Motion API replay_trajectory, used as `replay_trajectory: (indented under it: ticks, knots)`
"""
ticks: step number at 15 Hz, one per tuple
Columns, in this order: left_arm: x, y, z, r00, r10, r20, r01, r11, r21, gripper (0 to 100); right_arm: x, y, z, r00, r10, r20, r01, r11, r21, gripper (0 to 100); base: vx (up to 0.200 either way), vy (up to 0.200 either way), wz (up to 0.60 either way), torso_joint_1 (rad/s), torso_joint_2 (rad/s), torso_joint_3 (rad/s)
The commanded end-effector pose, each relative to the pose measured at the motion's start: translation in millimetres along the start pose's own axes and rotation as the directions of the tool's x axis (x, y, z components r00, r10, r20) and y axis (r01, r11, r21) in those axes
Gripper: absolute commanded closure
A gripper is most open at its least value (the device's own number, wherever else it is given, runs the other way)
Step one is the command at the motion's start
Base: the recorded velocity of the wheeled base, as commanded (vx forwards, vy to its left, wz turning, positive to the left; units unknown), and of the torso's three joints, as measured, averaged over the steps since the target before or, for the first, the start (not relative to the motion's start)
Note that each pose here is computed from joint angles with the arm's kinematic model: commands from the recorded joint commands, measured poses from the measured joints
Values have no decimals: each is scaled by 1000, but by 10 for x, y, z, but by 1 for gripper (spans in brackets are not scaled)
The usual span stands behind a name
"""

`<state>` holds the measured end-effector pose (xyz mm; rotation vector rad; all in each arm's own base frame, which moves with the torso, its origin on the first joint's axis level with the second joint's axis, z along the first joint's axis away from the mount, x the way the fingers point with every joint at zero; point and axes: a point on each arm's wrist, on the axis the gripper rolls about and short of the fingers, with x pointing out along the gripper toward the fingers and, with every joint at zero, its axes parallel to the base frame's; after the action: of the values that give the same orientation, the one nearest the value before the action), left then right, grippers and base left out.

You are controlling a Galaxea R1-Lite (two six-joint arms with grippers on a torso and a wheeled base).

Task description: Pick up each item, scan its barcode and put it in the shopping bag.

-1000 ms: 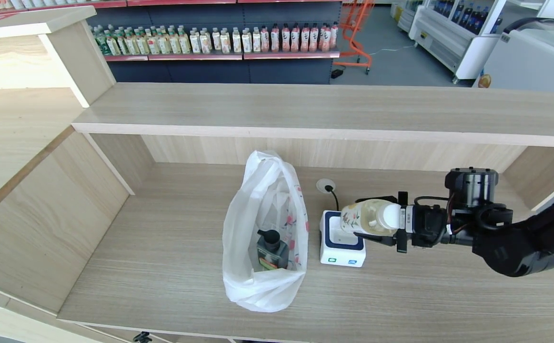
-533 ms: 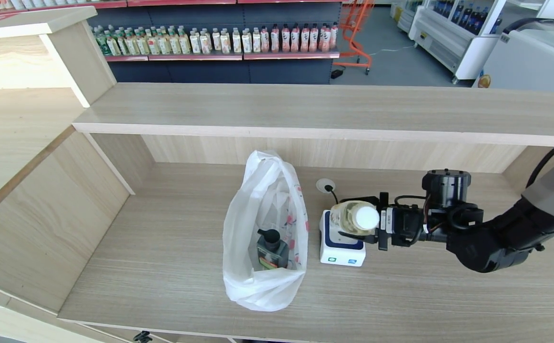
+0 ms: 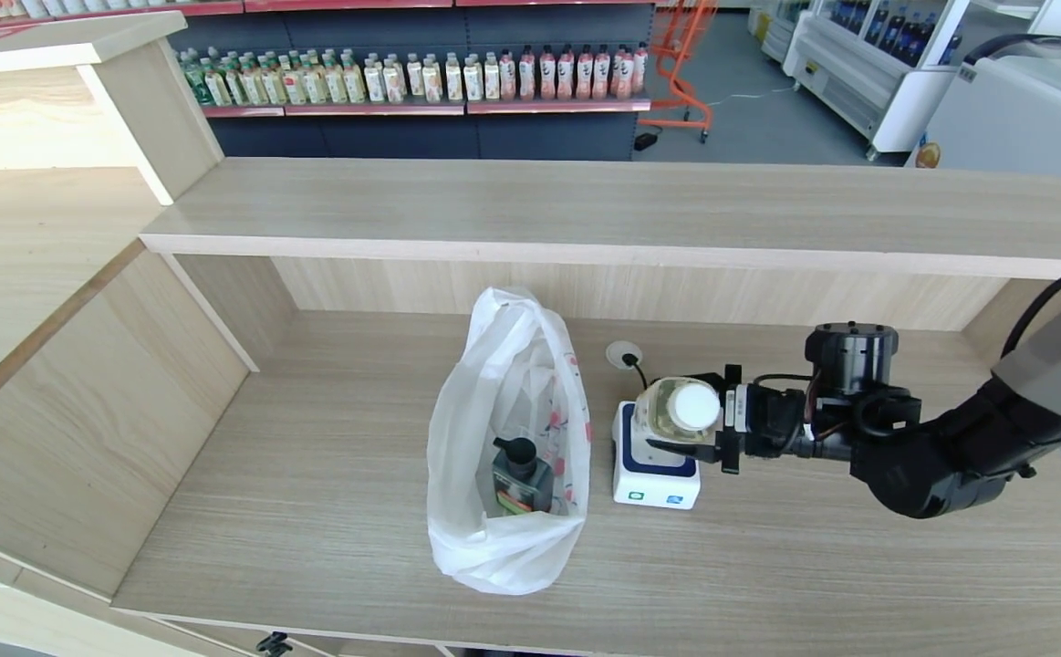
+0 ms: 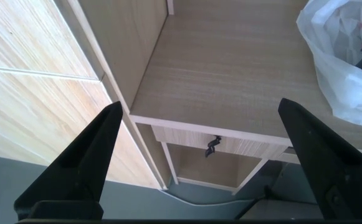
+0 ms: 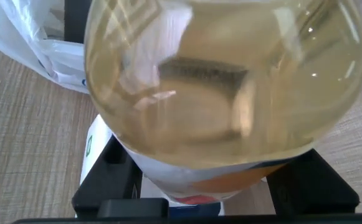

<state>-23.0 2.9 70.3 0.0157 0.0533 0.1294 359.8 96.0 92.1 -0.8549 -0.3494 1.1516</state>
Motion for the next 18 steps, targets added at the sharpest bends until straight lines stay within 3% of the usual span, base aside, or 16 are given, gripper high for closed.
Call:
replay_trajectory:
  ticks: [1,2,3,5,6,9,10,13,15,18]
  knots:
    - [0,0,0,1000,1,0,-1,1000,0,0,-216,-265,310,997,-77,22,76,996,56,100,0,0,0,0,0,0]
    - [0,0,0,1000,1,0,-1,1000,0,0,-305,-339,442,994,-106,25,102,985,138,100,0,0,0,0,0,0]
    - [0,0,0,1000,1,0,-1,1000,0,0,-447,-393,665,986,-167,-3,160,939,304,100,0,0,0,0,0,0]
    - [0,0,0,1000,1,0,-1,1000,0,0,-462,-411,857,966,-249,-72,251,825,506,100,0,0,0,0,0,0]
    - [0,0,0,1000,1,0,-1,1000,0,0,-424,-408,882,963,-256,-82,259,801,540,100,0,0,0,0,0,0]
    - [0,0,0,1000,1,0,-1,1000,0,0,79,-239,929,949,-260,-178,306,627,717,100,0,0,0,0,0,0]
    - [0,0,0,1000,1,0,-1,1000,0,0,229,-199,936,949,-256,-187,307,600,739,100,0,0,0,0,0,0]
    - [0,0,0,1000,1,0,-1,1000,0,0,575,-131,811,958,-224,-181,281,591,756,100,0,0,0,0,0,0]
    - [0,0,0,1000,1,0,-1,1000,0,0,784,-59,832,969,-195,-152,236,552,800,100,0,0,0,0,0,0]
    - [0,0,0,1000,1,0,-1,1000,0,0,1078,-33,776,976,-182,-118,202,565,800,100,0,0,0,0,0,0]
